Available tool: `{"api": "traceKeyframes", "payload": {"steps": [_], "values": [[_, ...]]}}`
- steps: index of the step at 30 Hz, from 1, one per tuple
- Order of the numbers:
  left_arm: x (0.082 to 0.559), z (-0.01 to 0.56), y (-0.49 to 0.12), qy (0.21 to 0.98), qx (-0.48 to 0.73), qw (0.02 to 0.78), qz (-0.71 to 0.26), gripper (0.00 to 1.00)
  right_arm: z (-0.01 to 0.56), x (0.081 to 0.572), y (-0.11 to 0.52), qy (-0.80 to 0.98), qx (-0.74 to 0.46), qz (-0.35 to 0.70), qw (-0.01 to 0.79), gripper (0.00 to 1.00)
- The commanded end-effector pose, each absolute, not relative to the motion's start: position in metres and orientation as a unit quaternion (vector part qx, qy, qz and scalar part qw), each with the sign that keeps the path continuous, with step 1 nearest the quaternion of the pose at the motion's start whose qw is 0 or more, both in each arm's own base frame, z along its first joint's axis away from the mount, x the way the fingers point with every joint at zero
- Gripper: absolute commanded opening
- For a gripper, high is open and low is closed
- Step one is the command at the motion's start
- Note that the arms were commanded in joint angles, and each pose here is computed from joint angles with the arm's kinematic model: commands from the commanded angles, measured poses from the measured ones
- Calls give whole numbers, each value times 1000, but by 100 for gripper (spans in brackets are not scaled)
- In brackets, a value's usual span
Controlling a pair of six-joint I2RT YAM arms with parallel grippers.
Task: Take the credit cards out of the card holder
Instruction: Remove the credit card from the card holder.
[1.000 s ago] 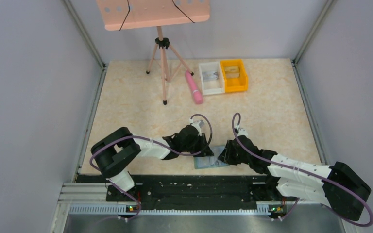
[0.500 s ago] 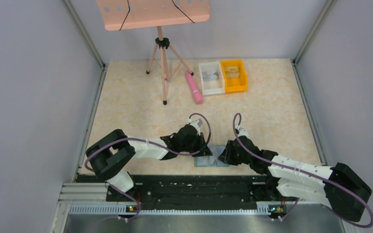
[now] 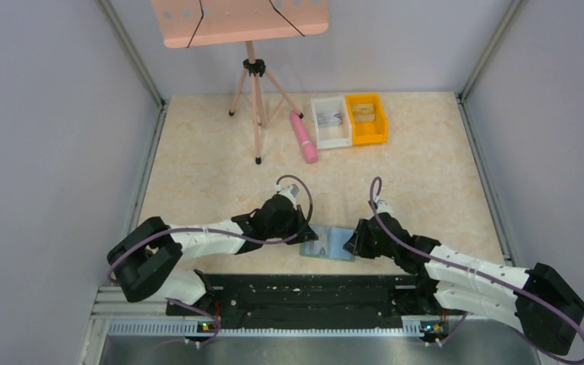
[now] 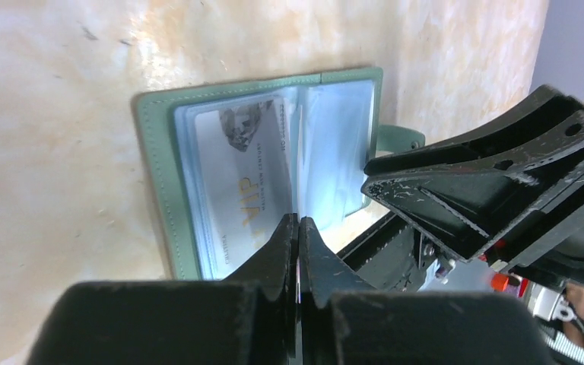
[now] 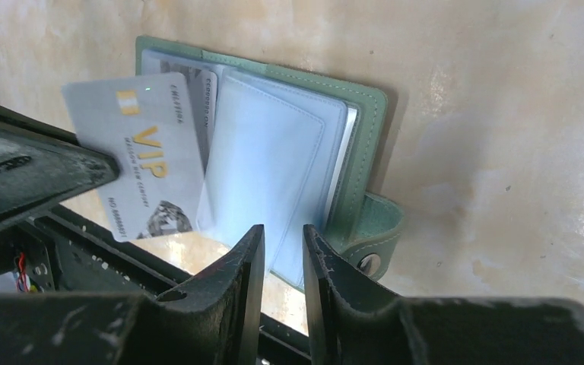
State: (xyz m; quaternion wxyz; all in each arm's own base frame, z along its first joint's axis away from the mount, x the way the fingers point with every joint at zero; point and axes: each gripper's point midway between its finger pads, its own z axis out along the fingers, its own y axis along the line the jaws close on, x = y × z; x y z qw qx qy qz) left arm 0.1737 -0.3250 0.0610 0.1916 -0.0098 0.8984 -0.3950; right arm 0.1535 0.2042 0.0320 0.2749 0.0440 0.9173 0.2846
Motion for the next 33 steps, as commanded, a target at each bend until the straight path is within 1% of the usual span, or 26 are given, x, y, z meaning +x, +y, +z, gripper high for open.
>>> {"api": "traceKeyframes", "payload": {"steps": [1,5,11,14,18,22,28,33], "values": [[186,86,-316,885,-41,231,-401,0,50,164,210,905,43,300,297,26],[197,103,-306,879,-68,266,-390,0,74,174,220,878,35,340,333,26],[212,120,-288,862,-114,316,-379,0,112,183,227,833,42,395,385,33],[215,140,-287,832,-149,332,-419,0,136,188,229,797,51,431,419,38],[221,180,-282,764,-194,365,-496,0,174,194,227,725,81,495,472,48],[225,202,-275,718,-224,384,-535,0,197,196,215,676,115,526,503,53],[219,222,-281,675,-219,381,-593,0,209,195,209,647,131,548,514,58],[214,234,-284,651,-209,384,-621,0,209,196,217,647,127,557,504,58]]}}
